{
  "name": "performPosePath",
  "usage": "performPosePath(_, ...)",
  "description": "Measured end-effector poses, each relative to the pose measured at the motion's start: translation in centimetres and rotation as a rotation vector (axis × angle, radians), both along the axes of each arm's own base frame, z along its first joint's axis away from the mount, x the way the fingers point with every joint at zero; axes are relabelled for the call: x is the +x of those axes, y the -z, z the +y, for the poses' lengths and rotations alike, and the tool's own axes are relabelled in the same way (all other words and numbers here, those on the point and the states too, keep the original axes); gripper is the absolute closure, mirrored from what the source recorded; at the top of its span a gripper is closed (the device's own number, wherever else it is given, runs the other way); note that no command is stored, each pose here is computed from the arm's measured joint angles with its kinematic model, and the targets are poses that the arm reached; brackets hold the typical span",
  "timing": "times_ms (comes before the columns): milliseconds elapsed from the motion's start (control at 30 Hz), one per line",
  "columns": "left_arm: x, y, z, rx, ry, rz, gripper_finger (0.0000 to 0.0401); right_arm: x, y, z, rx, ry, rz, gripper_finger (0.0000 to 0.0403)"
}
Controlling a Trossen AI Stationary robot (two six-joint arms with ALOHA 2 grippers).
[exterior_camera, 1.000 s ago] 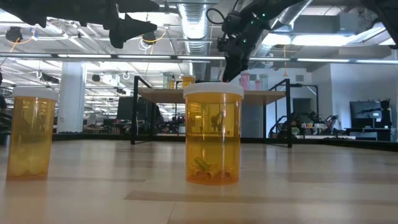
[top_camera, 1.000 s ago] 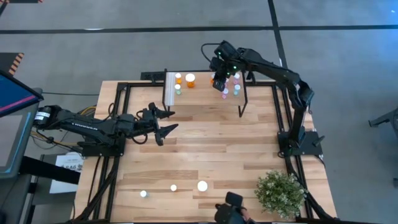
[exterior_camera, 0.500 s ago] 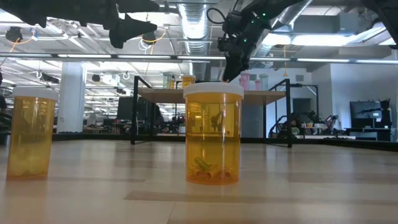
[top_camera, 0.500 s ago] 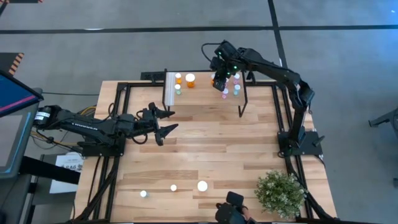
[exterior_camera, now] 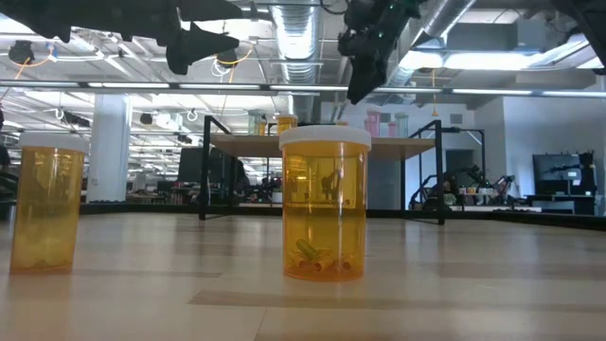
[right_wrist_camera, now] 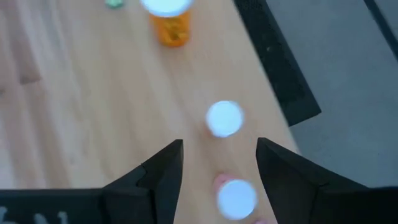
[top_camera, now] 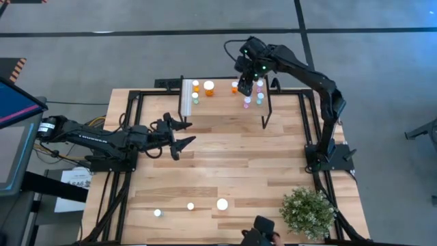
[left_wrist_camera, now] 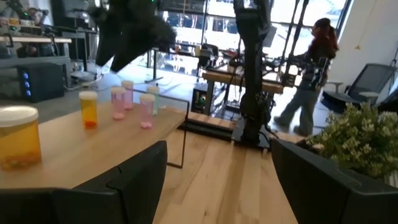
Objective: Pick and place medicine bottles onto shelf by color
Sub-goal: Put the large orange pill bottle on the shelf
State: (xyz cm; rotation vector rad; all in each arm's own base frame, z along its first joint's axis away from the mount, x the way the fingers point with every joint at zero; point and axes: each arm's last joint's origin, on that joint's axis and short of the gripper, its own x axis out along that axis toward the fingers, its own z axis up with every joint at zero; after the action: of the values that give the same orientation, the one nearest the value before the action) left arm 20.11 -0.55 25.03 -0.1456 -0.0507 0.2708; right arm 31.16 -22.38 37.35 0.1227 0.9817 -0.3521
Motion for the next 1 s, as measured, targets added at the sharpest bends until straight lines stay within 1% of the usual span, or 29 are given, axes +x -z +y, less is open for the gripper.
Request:
performPosePath(67, 0.0, 0.2, 0.0, 0.001, 0.007, 0.017, 0.0124, -0.2, -0.8, 1.0, 0.011, -0.015, 0.004, 0.0179)
performPosePath(167, 0.0, 0.3, 0.0, 0.002, 0.01, 0.025, 0.0124, -0.3, -2.4, 3.3, -0.011, -0.064, -0.028, 0.0182)
performPosePath(333, 0.0, 0.4, 0.0, -0.033, 0.014, 0.034, 0.0124, -1.0, -5.0, 8.7, -0.039, -0.176, -0.098, 0.0188)
performPosePath(467, 0.0, 0.5, 0.0, -0.048, 0.015, 0.032, 0.0124, -1.4, -5.3, 13.2, -0.02, -0.275, -0.121, 0.0189)
performPosePath(533, 0.0, 0.5, 0.0, -0.05, 0.015, 0.032, 0.0124, -1.5, -4.9, 15.6, -0.008, -0.329, -0.136, 0.0189)
performPosePath(733, 0.0, 0.5, 0.0, -0.052, 0.015, 0.031, 0.0124, -1.2, -2.0, 22.7, 0.035, -0.496, -0.19, 0.0189)
performPosePath(867, 0.0, 0.5, 0.0, -0.053, 0.015, 0.031, 0.0124, -1.0, 0.3, 27.1, -0.006, -0.566, -0.196, 0.0189)
performPosePath(1000, 0.0, 0.5, 0.0, -0.06, 0.015, 0.029, 0.0124, -0.6, 2.5, 30.6, -0.03, -0.63, -0.233, 0.0189)
